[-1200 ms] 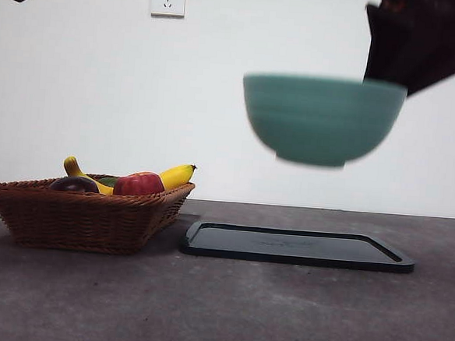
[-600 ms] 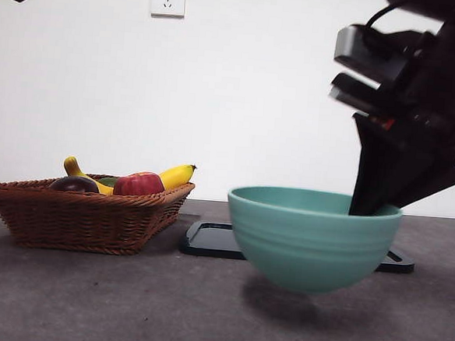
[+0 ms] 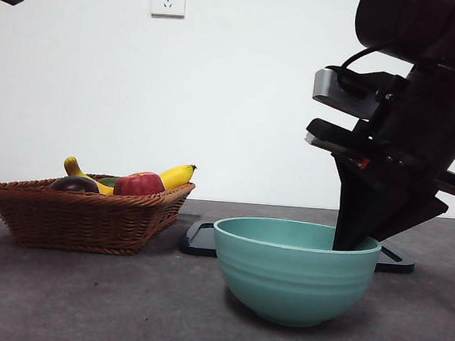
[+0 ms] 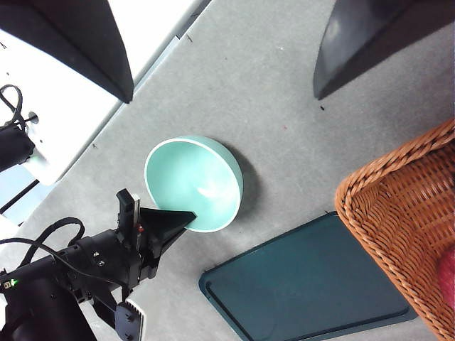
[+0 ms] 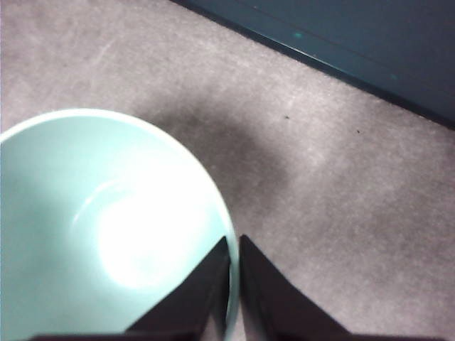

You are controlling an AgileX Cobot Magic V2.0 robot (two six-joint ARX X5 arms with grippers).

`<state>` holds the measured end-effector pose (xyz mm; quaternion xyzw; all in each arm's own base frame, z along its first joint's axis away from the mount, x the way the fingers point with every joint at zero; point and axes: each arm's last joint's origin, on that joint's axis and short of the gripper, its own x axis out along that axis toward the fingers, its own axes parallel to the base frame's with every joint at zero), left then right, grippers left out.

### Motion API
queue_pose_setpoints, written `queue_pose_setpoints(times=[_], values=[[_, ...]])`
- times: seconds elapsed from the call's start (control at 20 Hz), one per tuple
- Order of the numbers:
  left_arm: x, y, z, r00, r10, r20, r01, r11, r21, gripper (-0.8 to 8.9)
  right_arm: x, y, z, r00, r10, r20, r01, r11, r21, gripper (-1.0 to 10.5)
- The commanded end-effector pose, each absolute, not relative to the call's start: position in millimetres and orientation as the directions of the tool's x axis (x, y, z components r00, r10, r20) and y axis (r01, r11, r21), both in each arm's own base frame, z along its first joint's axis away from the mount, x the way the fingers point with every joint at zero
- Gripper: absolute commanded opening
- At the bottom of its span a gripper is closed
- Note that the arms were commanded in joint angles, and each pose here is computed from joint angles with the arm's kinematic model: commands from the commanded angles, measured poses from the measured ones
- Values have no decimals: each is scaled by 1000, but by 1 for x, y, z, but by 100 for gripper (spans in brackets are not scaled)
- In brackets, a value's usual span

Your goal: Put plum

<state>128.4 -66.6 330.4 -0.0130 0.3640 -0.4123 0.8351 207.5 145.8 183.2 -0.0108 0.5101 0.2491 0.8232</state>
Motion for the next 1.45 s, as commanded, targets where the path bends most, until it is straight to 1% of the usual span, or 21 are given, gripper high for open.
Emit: queue_pose_setpoints(times=[0.05, 0.15, 0.2, 0.25, 0.4, 0.65, 0.7, 0.85, 1.0, 1.25, 1.45], values=[[129, -68, 337, 402, -709, -580, 697, 647, -308, 402, 208, 149, 181, 349, 400, -848, -399, 882, 251, 65], [129, -68, 337, 402, -709, -580, 697, 647, -308, 403, 208, 149, 182, 350, 400, -847, -395, 883, 254, 203], [129, -68, 337, 402, -709, -580, 697, 647, -308, 402, 208, 149, 183, 353, 402, -845, -392, 884, 257, 256], [129, -68, 337, 402, -709, -580, 697, 647, -308, 402, 208, 149, 185, 361, 406, -840, -387, 884, 262, 279], [129, -68, 337, 402, -709, -580, 697, 647, -308, 402, 205, 146, 203, 414, 425, -805, -392, 881, 264, 278], [129, -68, 337, 402, -709, -580, 697, 647, -308, 402, 186, 133, 254, 507, 485, -713, -422, 861, 285, 279], [129, -68, 337, 402, -709, -579, 697, 647, -308, 402, 179, 129, 264, 513, 510, -690, -438, 847, 301, 278], [129, -68, 337, 402, -709, -580, 697, 647, -308, 402, 156, 115, 285, 512, 583, -631, -487, 802, 346, 278], [129, -68, 337, 401, -709, -581, 697, 648, -309, 402, 132, 100, 296, 494, 616, -614, -511, 777, 369, 278], [129, -68, 337, 400, -708, -582, 696, 648, -310, 403, 104, 81, 300, 439, 632, -639, -520, 759, 392, 278], [129, -68, 337, 399, -708, -583, 695, 648, -311, 403, 90, 72, 301, 433, 629, -645, -520, 759, 391, 278]])
